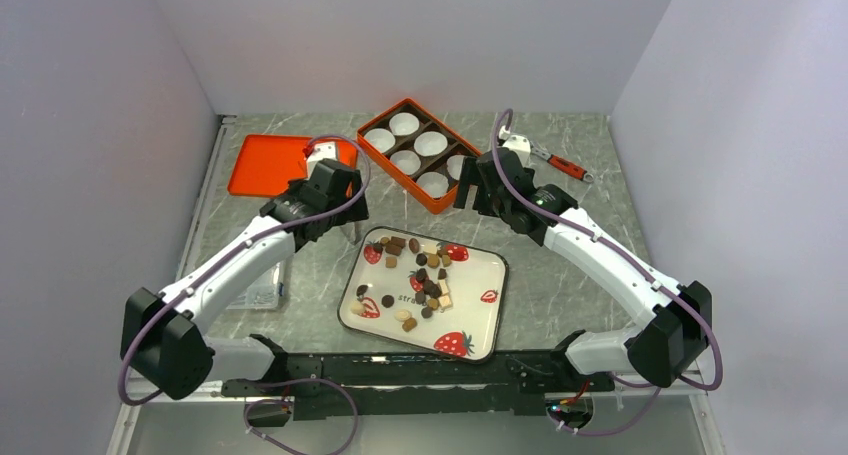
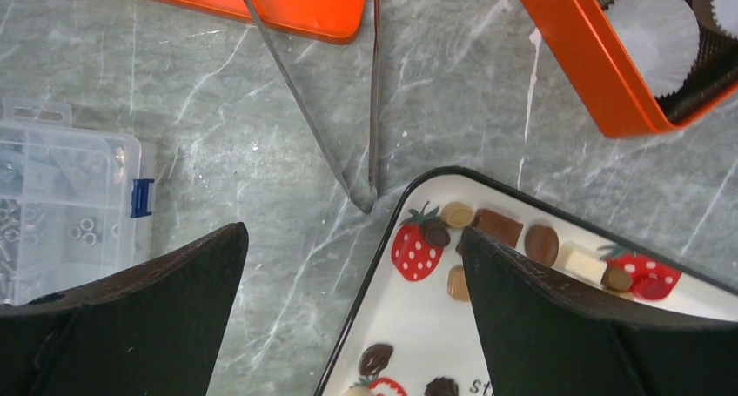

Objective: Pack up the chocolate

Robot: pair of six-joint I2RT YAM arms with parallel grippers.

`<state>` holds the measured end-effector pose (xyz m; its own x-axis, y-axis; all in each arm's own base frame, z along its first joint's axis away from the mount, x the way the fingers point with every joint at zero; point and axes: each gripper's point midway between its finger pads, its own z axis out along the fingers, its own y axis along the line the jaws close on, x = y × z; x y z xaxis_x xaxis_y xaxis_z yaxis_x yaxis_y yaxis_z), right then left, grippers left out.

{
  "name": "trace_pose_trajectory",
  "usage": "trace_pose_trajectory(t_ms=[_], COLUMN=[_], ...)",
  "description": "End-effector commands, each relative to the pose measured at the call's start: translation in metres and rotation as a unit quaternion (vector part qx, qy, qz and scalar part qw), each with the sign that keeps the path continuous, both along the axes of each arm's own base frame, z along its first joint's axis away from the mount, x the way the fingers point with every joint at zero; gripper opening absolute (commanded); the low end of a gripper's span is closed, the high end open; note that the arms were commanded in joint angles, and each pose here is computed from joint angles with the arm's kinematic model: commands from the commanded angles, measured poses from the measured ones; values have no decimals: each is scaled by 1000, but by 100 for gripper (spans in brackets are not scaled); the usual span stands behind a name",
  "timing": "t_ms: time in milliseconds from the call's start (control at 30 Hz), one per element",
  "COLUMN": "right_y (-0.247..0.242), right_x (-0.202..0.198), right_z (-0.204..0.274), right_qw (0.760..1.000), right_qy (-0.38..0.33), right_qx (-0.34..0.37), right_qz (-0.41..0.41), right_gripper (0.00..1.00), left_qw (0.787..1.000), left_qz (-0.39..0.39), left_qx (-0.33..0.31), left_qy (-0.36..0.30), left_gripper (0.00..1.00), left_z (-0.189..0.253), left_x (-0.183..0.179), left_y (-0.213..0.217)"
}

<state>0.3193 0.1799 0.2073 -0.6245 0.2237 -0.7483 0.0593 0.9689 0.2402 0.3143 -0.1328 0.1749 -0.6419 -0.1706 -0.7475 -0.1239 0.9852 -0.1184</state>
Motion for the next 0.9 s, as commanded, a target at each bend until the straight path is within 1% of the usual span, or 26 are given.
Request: trace_pose_trajectory(t_ms=[0, 200, 333, 467, 533, 600, 867], right_y=[3, 0, -5, -8, -8, -9, -13], right_x=[4, -1, -4, -7, -8, -9, -11], right_z=[22, 23, 24, 23, 21, 21, 18], right_qw=[999, 999, 999, 999, 999, 999, 999], right_qy=[-31, -33, -38, -40, -39, -39, -40], right_qx=[14, 12, 10, 12, 12, 13, 9], right_qz=[13, 19, 19, 20, 21, 21, 21], right_gripper=[100, 100, 100, 100, 100, 100, 100], left_qw=[998, 997, 997, 996, 995, 995, 992], left_qz=[56, 80, 69, 73, 73, 76, 84], left_qx=[-17, -3, -13, -4, -9, -18, -13], left_qy=[-24, 3, 24, 51, 61, 69, 90], left_gripper=[99, 99, 99, 99, 99, 99, 99], left_z=[-5, -40, -62, -83, -93, -102, -128], left_x=[21, 39, 49, 57, 59, 62, 75], left_y=[-2, 1, -3, -1, -1, -2, -1])
